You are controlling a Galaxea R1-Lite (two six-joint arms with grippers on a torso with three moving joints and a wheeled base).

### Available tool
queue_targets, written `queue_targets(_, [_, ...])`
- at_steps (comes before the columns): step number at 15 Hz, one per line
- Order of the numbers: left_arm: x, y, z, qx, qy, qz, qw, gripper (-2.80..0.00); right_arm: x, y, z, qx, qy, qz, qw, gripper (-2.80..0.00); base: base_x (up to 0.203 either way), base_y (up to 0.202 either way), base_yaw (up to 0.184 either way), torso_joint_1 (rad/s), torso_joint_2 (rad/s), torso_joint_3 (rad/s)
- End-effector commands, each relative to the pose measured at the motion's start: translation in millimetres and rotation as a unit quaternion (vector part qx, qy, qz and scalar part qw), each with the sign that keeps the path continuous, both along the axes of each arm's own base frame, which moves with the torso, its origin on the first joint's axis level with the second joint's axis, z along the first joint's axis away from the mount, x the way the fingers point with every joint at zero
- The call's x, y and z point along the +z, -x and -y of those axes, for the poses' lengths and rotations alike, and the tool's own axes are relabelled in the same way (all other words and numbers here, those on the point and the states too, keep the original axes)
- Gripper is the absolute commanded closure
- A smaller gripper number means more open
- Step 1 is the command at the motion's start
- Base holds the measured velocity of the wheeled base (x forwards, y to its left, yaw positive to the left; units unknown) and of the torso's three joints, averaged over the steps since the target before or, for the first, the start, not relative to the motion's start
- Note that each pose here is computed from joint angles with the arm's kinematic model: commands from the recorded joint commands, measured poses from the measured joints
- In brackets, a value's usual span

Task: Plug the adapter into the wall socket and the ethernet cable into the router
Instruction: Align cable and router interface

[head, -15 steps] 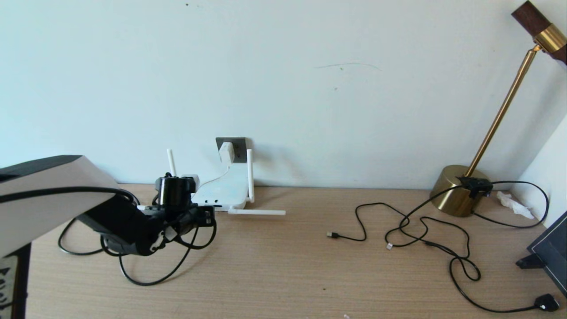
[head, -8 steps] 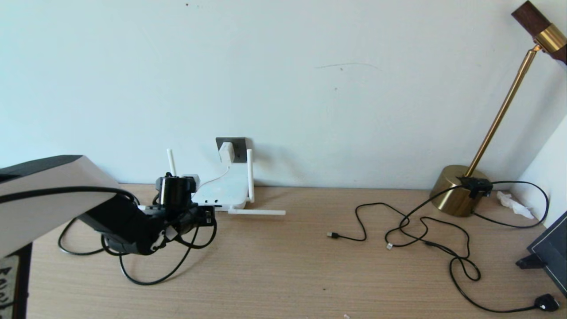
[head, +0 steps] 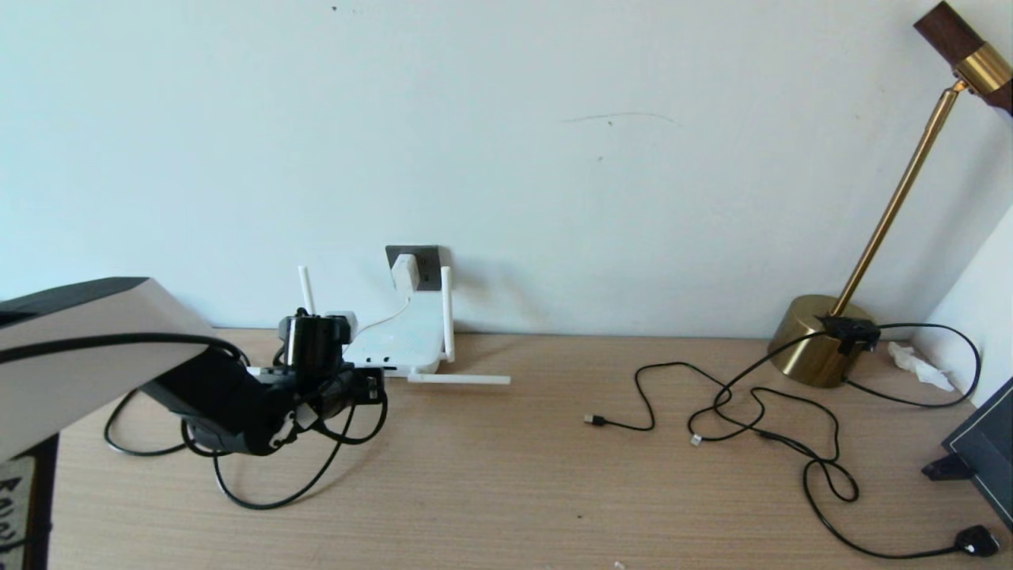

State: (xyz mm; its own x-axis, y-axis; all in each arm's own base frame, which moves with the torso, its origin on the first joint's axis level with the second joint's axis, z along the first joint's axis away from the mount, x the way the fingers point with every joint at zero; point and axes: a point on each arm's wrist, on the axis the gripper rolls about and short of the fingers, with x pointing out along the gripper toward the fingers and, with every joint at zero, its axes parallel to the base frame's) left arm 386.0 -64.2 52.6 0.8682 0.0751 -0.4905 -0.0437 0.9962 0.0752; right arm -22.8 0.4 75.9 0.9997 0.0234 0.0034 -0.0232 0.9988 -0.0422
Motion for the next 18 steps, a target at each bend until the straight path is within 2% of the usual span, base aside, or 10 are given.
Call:
queue_targets(1, [0.1, -0.9, 0.1, 0.001, 0.000, 0.002, 1.0000, 0.00, 0.1, -0.1, 0.0, 0.001, 0.000, 0.000, 1.000, 0.00, 0.000, 0.000, 0.000, 0.000, 0.00, 0.000])
queue_targets(18, [0.7, 0.2, 2.4, -0.002, 0.000, 0.003, 1.0000, 0.00, 0.1, -0.1, 0.0, 0.001, 0.000, 0.000, 1.000, 0.00, 0.000, 0.000, 0.000, 0.000, 0.00, 0.000])
